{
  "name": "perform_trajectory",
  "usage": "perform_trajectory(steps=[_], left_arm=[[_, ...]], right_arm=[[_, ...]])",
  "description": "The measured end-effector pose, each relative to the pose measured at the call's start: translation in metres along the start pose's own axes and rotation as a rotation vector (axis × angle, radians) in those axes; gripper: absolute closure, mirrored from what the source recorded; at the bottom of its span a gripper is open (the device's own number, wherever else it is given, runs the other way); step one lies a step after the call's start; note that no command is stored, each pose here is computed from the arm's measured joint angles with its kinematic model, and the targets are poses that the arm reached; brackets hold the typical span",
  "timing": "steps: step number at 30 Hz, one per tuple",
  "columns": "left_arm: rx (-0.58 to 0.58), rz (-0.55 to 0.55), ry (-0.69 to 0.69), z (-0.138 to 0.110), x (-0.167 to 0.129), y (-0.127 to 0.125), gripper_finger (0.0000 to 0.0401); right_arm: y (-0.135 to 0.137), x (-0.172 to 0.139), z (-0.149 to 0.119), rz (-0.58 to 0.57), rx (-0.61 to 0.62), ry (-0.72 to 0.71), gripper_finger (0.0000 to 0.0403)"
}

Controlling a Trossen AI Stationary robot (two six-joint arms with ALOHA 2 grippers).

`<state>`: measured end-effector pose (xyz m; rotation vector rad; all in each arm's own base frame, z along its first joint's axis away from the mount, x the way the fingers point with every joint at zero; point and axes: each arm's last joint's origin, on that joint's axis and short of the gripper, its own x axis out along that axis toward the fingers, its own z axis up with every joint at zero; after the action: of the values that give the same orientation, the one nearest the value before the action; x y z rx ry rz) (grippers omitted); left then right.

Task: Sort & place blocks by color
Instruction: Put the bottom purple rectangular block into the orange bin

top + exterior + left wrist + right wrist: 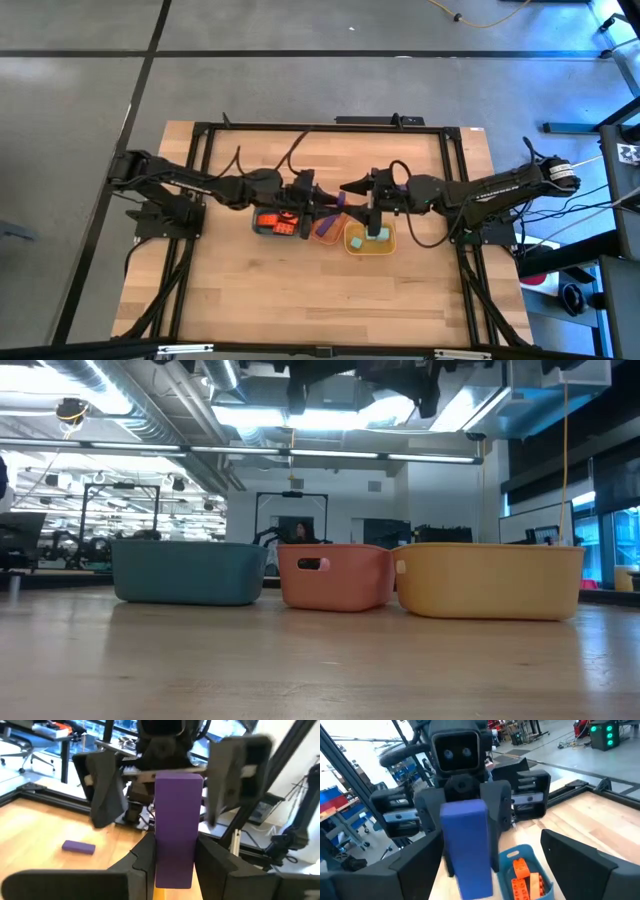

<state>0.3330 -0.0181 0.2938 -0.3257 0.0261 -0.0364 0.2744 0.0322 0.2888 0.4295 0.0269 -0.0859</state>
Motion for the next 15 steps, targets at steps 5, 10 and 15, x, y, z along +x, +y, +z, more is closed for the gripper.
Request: perform_trajectory(steps=[5, 10, 15], left_arm=[[0.000, 0.029, 0.001, -0.0023, 0.0014, 0.0016, 0.0308], [0.000, 0.036, 0.003, -0.0020, 0.0014, 0.0035, 0.0308], [-0.003, 0.036, 0.005, -0.0021, 0.0013, 0.0035, 0.0308]], right_arm=[[0.0012, -0.0004, 0.0022, 0.016, 0.003, -0.018, 0.0088], [0.0012, -0.0004, 0.0023, 0.017, 0.003, -0.018, 0.0154], [0.0014, -0.0004, 0.0023, 0.021, 0.002, -0.018, 0.0257]])
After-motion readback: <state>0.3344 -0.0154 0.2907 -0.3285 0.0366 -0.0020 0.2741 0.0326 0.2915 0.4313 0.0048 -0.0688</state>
